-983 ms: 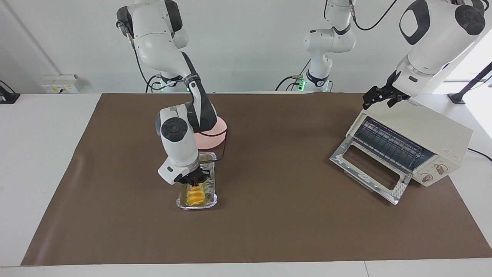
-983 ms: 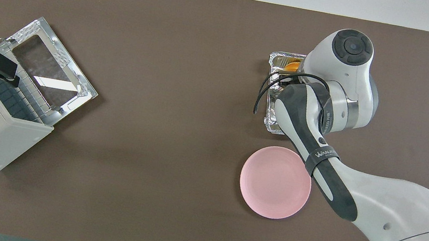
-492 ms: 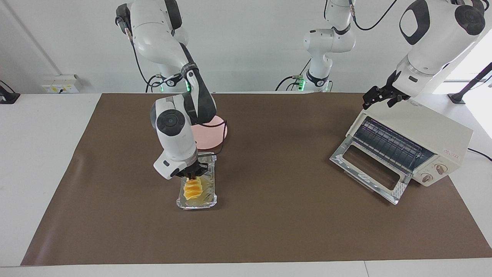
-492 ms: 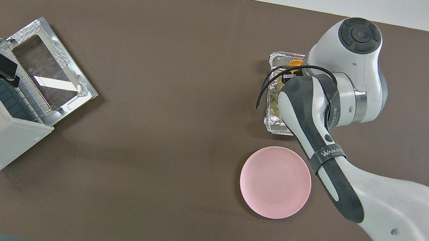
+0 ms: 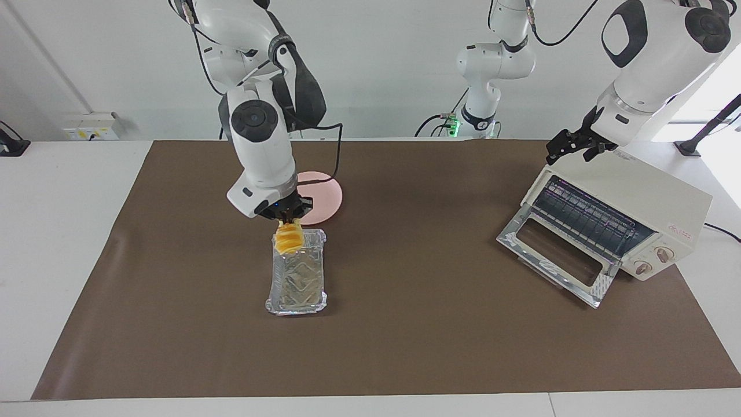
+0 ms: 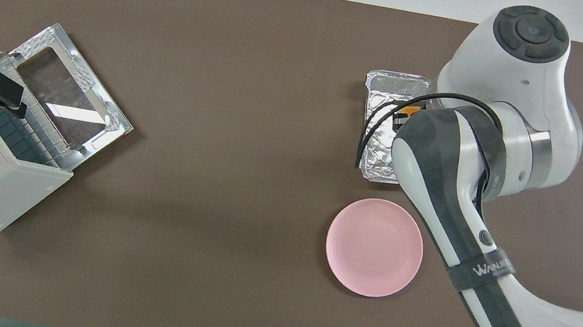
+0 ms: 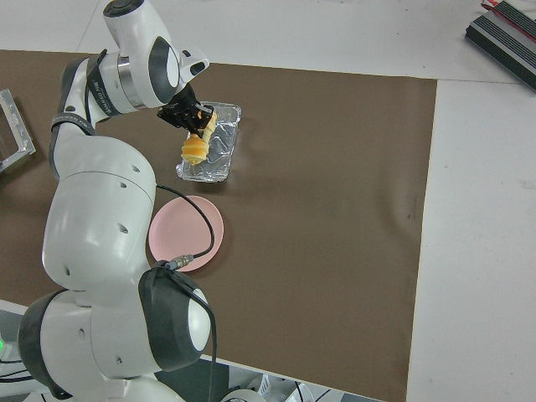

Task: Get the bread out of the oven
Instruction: 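Lift the bread and carry it toward the pink plate with the right gripper, then lower the bread onto the pink plate and open the right gripper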

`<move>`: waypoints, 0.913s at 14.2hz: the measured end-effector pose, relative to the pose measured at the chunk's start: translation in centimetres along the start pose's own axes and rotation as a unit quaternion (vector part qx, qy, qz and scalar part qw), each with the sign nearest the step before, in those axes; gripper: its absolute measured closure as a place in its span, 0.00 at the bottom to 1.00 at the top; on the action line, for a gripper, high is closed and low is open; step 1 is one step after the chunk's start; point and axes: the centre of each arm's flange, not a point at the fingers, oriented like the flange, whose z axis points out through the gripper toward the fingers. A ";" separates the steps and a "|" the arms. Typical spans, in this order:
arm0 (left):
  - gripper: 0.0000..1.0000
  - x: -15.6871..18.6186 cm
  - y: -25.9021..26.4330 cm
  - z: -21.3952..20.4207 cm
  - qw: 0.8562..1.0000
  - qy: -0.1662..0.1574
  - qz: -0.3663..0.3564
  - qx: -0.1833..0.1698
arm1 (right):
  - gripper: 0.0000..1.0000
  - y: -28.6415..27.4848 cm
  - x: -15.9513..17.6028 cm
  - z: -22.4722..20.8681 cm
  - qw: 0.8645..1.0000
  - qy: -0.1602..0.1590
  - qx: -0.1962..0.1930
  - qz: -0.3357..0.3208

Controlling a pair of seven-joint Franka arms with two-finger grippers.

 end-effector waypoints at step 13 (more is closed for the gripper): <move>0.00 0.0 0.0 0.0 1.000 0.000 0.000 0.000 | 0.91 -2.4 -18.0 11.9 0.998 0.059 0.024 -0.019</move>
